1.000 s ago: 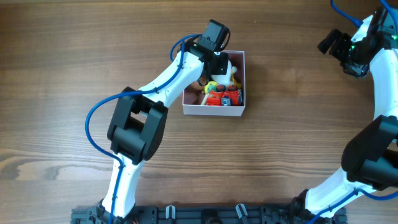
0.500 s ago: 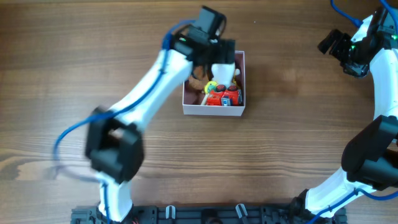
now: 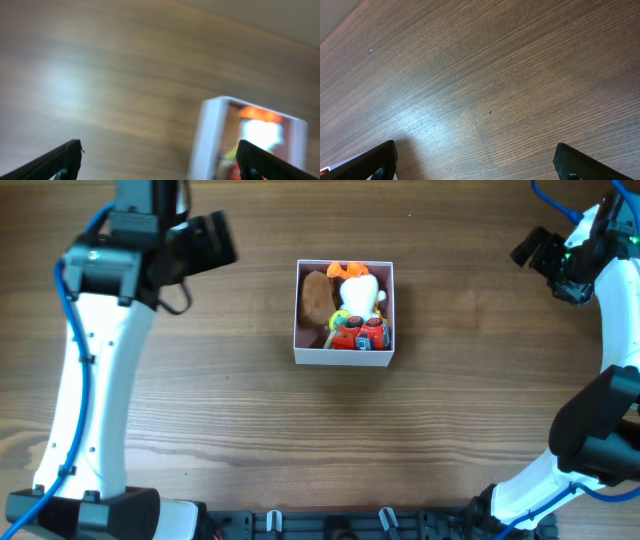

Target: Pack container

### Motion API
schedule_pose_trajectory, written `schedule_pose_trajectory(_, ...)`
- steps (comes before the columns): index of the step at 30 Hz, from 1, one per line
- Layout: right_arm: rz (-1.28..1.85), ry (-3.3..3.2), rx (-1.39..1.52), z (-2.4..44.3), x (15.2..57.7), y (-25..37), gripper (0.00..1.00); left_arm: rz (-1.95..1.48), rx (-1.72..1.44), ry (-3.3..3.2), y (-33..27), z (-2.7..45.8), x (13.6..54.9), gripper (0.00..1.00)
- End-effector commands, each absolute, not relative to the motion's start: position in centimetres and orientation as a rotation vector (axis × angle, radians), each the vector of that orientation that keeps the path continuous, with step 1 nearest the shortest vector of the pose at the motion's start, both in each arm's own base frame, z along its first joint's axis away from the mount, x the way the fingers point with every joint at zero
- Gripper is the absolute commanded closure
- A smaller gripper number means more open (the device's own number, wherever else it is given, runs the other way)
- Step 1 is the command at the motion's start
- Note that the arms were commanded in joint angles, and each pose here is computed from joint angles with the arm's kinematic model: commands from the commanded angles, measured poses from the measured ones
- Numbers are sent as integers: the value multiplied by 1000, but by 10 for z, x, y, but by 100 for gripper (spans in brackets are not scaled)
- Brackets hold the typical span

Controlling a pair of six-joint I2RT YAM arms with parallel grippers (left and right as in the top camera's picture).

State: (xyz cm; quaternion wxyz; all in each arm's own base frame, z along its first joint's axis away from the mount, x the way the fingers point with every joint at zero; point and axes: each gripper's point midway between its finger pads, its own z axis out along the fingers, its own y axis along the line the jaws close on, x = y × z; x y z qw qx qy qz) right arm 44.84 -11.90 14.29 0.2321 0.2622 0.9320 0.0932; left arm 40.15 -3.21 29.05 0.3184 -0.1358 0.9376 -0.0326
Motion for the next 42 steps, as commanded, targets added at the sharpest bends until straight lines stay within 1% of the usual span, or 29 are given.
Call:
schedule_pose_trajectory(1,274,2572,731,136,449,-116,0,112,-527,2449,36,286,396,0)
schedule_pose_trajectory(3,274,2572,730,136,449,-116,0,125,-596,2449,54,284,391,0)
schedule_pose_trajectory(7,274,2572,730,136,449,-116,0,114,-657,2445,72,283,387,0)
schedule_pose_trajectory(15,276,2586,735,130,449,-116,0,120,-671,2446,76,282,386,0)
schedule_pose_trajectory(18,275,2564,710,143,450,-111,0,121,-671,2446,76,282,386,0)
schedule_pose_trajectory(21,278,2510,633,176,451,-94,0,121,-671,2446,76,282,386,0)
schedule_pose_trajectory(26,305,2370,438,257,439,-42,0,120,-671,2446,76,282,386,0)
schedule_pose_trajectory(30,363,2238,243,325,411,16,0,121,-671,2446,76,282,386,0)
schedule_pose_trajectory(34,419,2133,107,372,378,55,0,120,-671,2446,76,282,386,0)
schedule_pose_trajectory(38,438,2055,58,401,351,64,0,120,-671,2446,76,282,386,0)
schedule_pose_trajectory(42,434,2009,44,419,323,62,0,121,-671,2446,76,282,386,0)
